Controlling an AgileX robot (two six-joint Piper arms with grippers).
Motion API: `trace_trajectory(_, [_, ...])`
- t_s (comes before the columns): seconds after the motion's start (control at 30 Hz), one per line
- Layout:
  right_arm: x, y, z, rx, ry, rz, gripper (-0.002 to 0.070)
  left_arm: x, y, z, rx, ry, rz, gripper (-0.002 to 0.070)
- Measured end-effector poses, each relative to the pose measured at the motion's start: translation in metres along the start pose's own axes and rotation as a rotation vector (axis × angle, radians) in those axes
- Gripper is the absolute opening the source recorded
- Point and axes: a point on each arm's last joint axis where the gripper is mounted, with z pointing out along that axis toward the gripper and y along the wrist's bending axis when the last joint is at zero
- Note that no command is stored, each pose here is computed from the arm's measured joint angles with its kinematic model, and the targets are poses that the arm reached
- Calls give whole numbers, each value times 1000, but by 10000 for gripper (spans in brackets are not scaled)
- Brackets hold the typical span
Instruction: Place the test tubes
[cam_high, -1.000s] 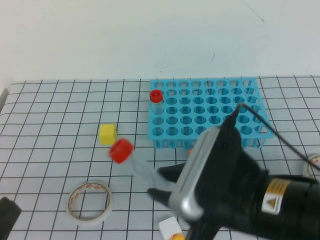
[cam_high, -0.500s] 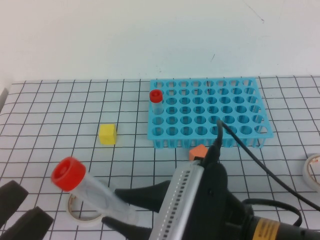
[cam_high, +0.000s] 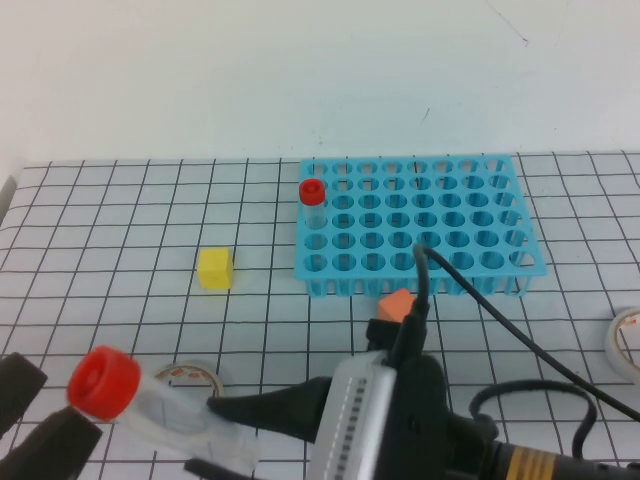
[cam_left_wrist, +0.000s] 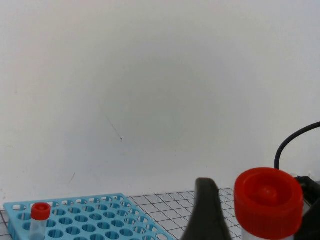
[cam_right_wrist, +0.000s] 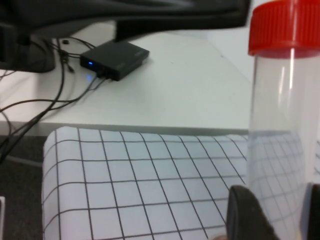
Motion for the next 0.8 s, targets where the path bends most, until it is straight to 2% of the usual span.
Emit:
trace_trajectory(0.27, [-6, 7, 8, -46, -128, -105, 230, 2, -4, 0, 43, 18, 0, 447])
trace_trajectory(0.4, [0, 11, 17, -65, -131, -100, 230, 0, -1, 0, 6, 2, 0, 441])
trace_trajectory(0.53, [7, 14, 23, -80, -107, -98, 230, 0, 1, 0, -12, -5, 0, 382])
trace_trajectory(0.67, [8, 14, 24, -80, -109, -98, 230, 0, 0, 0, -5, -5, 0, 250])
trace_trajectory(0.8, [8, 14, 23, -80, -111, -100, 230, -1, 0, 0, -3, -6, -2, 253])
